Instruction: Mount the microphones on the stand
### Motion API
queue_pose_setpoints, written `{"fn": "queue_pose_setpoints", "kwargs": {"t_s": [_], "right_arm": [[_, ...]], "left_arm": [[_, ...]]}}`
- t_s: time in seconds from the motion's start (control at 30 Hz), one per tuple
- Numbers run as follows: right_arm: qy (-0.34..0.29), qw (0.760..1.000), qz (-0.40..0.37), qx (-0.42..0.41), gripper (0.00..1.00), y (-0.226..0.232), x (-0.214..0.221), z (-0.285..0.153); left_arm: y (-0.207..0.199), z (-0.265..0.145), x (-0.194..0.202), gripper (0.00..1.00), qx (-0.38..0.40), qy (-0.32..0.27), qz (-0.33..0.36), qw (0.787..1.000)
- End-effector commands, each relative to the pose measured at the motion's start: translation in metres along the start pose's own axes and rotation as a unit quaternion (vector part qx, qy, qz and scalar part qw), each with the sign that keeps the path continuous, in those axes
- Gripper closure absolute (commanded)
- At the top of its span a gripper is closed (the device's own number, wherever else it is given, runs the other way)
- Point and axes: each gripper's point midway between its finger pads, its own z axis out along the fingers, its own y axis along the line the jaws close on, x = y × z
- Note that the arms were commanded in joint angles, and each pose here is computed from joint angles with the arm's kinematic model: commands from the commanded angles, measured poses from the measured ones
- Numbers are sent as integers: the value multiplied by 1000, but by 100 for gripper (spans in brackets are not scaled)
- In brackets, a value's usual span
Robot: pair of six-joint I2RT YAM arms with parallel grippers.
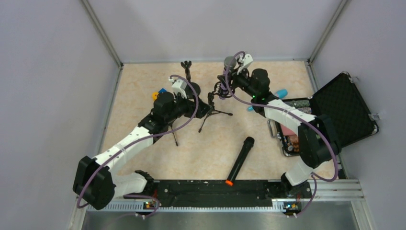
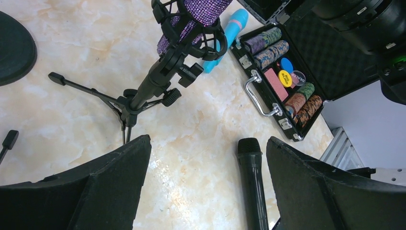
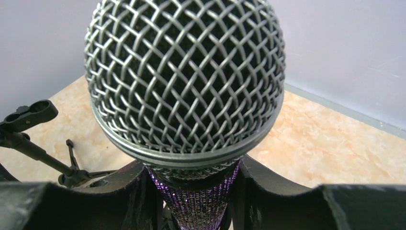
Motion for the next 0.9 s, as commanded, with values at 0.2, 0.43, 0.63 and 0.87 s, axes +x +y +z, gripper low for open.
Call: {"fn": "queue_pose_setpoints", "kwargs": {"t_s": [0.2,0.43,0.63,0.87], "right_arm": [[-15,999,-22,-27,100,15,7,-1],[-15,999,-23,-31,94,18,16,-5],[-17,999,-20,-38,70,22,14,-7],[-22,999,-5,-46,38,28,0,-10]], "left_arm": [[-12,1,-16,6,25,-30,2,999],[-13,2,-18,6,28,-32,0,999],[-14,3,-19,6,31,-34,0,999],[-12,1,-19,5,26,-39,2,999]]}}
